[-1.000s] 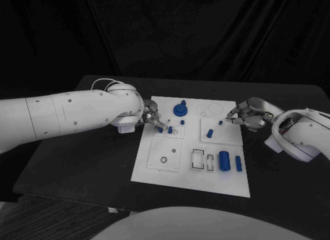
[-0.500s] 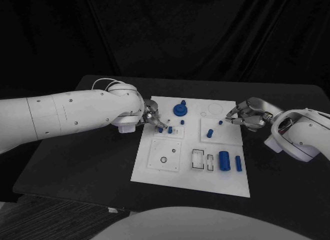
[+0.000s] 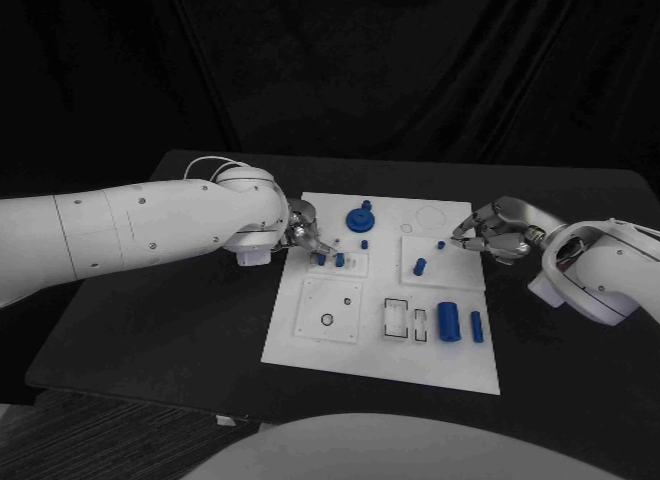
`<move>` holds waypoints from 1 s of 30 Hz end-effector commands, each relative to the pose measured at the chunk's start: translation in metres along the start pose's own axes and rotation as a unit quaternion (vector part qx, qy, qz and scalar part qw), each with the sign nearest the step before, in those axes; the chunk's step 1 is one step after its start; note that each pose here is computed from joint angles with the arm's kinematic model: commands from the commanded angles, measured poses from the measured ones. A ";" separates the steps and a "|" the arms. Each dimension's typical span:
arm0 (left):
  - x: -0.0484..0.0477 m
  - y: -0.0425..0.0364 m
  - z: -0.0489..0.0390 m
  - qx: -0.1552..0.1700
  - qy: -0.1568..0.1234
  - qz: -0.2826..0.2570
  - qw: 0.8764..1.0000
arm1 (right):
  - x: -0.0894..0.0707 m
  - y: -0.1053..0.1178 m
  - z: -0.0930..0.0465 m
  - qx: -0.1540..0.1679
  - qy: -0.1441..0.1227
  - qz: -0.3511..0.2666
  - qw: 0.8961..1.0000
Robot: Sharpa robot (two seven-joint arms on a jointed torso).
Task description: Assemble the parts on the task board
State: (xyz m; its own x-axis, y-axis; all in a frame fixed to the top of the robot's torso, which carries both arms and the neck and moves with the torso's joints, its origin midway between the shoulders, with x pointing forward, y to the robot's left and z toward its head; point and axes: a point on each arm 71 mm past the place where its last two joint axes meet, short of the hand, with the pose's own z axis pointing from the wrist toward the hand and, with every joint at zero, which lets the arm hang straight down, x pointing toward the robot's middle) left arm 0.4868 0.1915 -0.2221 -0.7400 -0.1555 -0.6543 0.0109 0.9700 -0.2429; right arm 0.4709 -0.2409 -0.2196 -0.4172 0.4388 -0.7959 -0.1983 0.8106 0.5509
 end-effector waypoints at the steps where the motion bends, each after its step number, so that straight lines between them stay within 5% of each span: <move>1: -0.0012 -0.0025 -0.0003 0.007 0.000 0.001 1.000 | 0.001 -0.002 0.000 0.006 0.002 -0.002 1.000; 30: -0.0030 -0.0007 0.0009 0.005 -0.002 -0.001 1.000 | 0.001 -0.002 0.000 0.007 0.003 -0.002 1.000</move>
State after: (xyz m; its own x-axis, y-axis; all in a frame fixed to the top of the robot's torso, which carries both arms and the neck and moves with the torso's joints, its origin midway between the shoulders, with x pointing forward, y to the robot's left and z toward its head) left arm 0.4892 0.1929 -0.2223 -0.7369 -0.1591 -0.6570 0.0047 0.9707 -0.2404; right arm 0.4710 -0.2411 -0.2201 -0.4176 0.4386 -0.7958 -0.1973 0.8111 0.5506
